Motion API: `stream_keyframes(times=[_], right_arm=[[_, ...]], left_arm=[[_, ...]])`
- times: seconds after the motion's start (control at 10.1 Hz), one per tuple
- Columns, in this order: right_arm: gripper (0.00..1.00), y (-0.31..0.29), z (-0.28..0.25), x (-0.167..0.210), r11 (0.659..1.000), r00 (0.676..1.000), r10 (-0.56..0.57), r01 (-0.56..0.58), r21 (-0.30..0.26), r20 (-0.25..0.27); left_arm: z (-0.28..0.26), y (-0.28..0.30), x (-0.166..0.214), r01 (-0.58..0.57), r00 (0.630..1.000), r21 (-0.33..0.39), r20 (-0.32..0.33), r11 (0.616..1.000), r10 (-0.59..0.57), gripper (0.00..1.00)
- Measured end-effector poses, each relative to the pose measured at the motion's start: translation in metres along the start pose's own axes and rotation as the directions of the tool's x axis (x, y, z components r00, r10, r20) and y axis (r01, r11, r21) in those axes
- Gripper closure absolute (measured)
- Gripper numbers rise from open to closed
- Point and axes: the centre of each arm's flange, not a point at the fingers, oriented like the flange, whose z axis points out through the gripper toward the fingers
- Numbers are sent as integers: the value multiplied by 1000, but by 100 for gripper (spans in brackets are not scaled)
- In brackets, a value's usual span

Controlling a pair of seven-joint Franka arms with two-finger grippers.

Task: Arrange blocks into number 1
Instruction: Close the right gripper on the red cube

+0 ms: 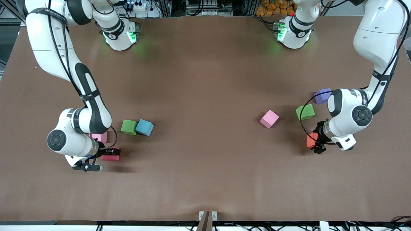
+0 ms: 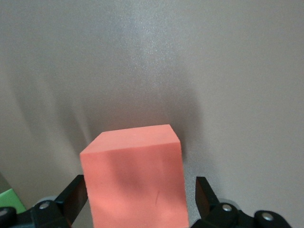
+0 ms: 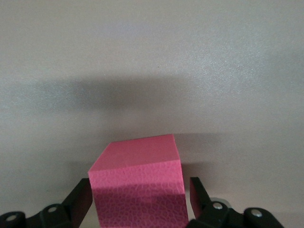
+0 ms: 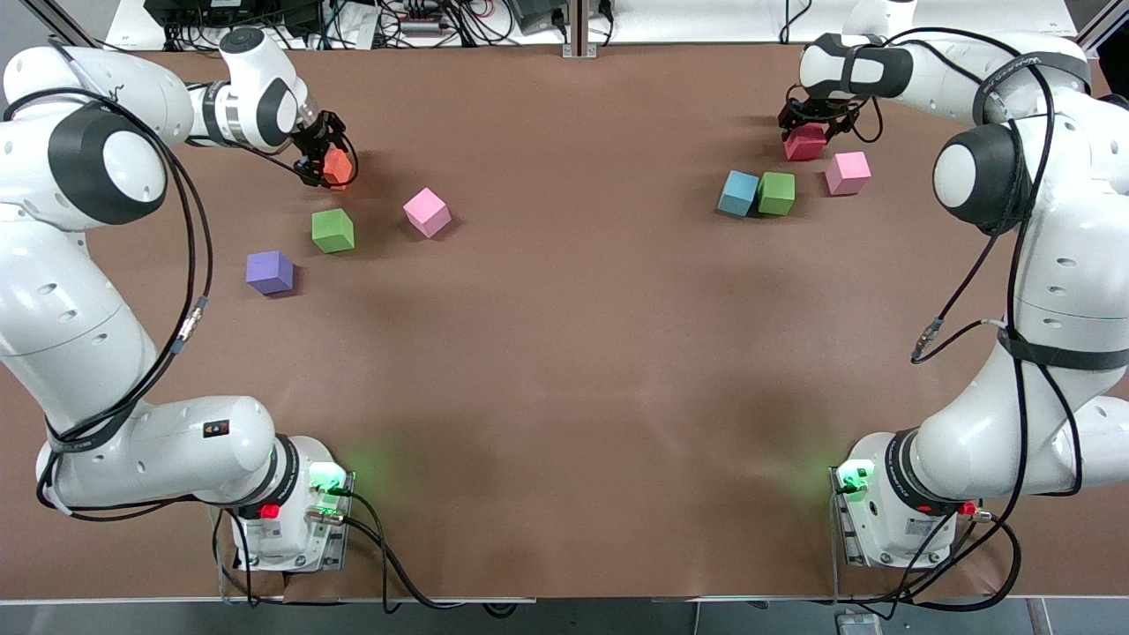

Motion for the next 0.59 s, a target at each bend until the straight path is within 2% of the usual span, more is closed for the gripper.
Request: stream_keyframes(times=[0.1,0.2,0.3,0.5,0.59], right_arm=[[12,0,0,0,1000,1000,1,-1,1,1],[26,0,0,0,1000,1000,1,-1,1,0],[32,1,0,0,1000,1000,2,-2,1,-1],[35,1,0,1,1000,1000,3,-3,1,-1],[35,1,-1,1,1000,1000,4,-4,2,-2]], left_arm=[[0,0,0,0,1000,-1,-1,1000,0,0],[-1,0,1,1,1000,-1,-1,1000,-1,0],[0,0,2,-12,1000,1,-13,1000,12,1],[0,-1,4,-7,999,9,-47,1000,7,28],[0,-1,5,22,998,6,-51,1000,-22,35]])
